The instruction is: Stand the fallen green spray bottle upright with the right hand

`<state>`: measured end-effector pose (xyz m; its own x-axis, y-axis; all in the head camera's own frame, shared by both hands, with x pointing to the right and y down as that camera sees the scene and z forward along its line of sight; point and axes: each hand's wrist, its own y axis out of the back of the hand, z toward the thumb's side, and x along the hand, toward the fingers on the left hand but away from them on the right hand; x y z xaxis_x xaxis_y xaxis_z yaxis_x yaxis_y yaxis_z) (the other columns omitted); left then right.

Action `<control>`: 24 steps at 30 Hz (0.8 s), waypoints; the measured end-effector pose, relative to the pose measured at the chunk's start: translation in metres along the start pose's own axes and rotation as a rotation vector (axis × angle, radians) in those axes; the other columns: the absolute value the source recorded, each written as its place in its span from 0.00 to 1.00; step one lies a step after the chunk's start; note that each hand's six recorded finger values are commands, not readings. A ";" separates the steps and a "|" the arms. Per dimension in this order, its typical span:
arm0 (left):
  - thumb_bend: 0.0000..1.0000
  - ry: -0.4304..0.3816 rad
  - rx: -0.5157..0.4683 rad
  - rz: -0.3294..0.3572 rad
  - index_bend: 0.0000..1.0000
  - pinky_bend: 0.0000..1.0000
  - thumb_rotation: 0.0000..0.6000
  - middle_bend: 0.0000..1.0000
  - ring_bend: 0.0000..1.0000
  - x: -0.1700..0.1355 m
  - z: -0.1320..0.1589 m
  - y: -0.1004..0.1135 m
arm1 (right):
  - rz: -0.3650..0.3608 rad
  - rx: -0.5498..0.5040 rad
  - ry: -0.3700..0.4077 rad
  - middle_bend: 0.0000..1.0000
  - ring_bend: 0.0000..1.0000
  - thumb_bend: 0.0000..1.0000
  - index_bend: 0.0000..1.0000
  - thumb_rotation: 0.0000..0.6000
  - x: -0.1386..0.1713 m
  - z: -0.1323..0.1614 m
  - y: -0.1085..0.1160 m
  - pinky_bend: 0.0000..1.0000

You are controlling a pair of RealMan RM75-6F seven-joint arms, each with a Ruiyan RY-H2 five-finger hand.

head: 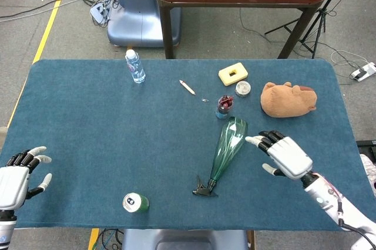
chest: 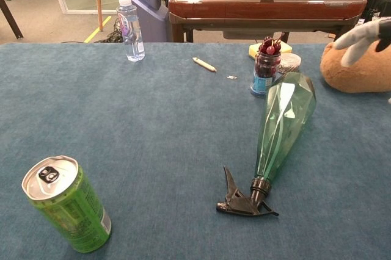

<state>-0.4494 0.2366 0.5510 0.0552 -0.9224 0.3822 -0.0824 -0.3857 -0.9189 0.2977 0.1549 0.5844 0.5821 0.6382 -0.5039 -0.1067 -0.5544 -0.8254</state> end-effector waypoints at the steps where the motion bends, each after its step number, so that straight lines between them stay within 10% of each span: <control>1: 0.33 0.001 -0.001 0.003 0.41 0.23 1.00 0.25 0.24 0.000 0.000 0.001 | 0.004 0.022 0.020 0.28 0.18 0.21 0.18 1.00 -0.005 0.004 0.000 0.26; 24: 0.33 0.023 -0.015 0.016 0.41 0.23 1.00 0.25 0.24 -0.007 -0.006 0.001 | 0.089 0.382 0.354 0.27 0.16 0.17 0.25 1.00 -0.085 0.090 -0.067 0.23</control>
<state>-0.4560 0.2420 0.5477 0.0306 -0.9284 0.3702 -0.0982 -0.3714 -0.9233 0.1832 0.1857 0.6596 0.7868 0.3416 -0.5140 -0.4157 -0.3222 -0.8505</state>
